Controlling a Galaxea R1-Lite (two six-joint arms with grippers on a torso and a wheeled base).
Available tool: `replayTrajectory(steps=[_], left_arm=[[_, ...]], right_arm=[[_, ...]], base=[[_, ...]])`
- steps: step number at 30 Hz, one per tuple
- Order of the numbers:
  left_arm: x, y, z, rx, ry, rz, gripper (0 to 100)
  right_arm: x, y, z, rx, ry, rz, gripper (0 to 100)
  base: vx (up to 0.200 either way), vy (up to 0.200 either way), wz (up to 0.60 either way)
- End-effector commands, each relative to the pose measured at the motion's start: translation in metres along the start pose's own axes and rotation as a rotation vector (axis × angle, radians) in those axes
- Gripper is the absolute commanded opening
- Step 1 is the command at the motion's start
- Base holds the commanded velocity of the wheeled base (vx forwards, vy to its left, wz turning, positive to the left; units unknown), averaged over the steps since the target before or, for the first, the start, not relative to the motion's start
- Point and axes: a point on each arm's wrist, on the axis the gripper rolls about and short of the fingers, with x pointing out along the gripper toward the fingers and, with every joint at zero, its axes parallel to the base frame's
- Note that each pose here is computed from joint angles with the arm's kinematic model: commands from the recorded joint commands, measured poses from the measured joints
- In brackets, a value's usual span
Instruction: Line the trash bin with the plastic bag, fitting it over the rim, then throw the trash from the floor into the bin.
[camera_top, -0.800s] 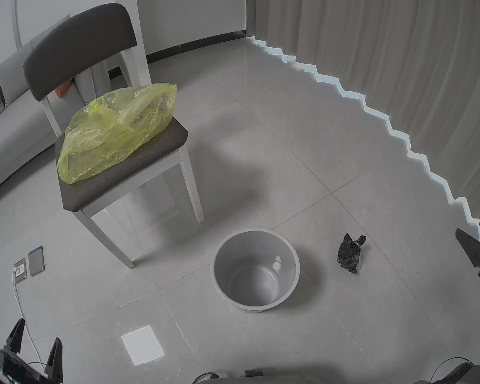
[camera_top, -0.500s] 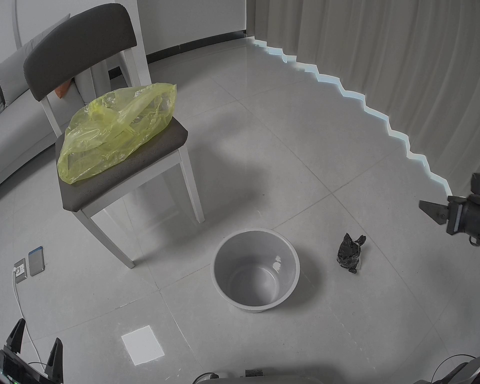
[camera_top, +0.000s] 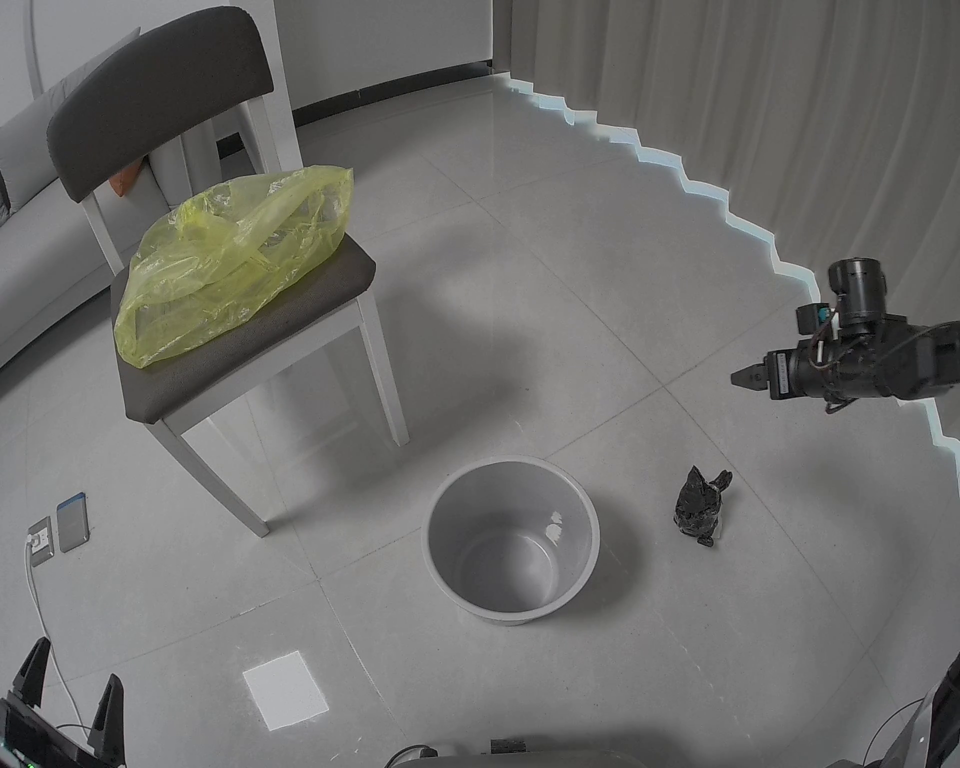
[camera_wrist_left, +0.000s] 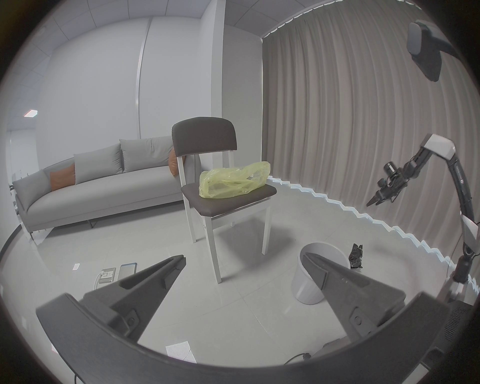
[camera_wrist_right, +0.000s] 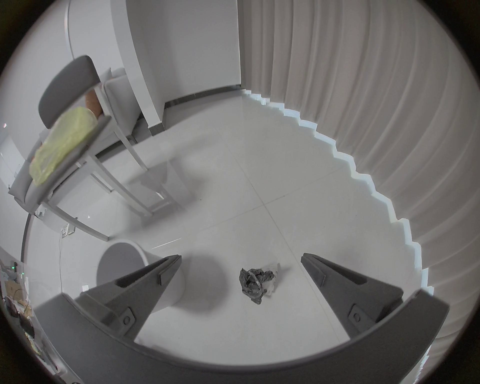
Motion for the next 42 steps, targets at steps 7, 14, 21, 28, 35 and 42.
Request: replayTrajectory(steps=[7,14,21,28,35,42], left_arm=[[0.0,0.0,-0.005,-0.015,0.001,0.007,100],[0.0,0.0,-0.005,-0.015,0.001,0.007,100],[0.0,0.0,-0.005,-0.017,0.003,0.008,100],[0.0,0.0,-0.005,-0.017,0.003,0.008,100],[0.0,0.0,-0.005,-0.017,0.003,0.008,100],[0.0,0.0,-0.005,-0.017,0.003,0.008,100]], right_arm=[[0.194,-0.032,-0.08,-0.016,0.289,0.005,100],[0.205,-0.044,-0.098,-0.056,0.334,0.003,100],[0.199,-0.041,-0.1,-0.048,0.357,0.054,100],[0.203,-0.035,-0.103,-0.055,0.364,0.067,100],[0.215,-0.041,-0.114,-0.056,0.376,0.058,100],[0.228,-0.047,-0.122,-0.075,0.369,0.053,100]], base=[[0.0,0.0,0.0],[0.0,0.0,0.0],[0.0,0.0,0.0],[0.0,0.0,0.0],[0.0,0.0,0.0],[0.0,0.0,0.0]])
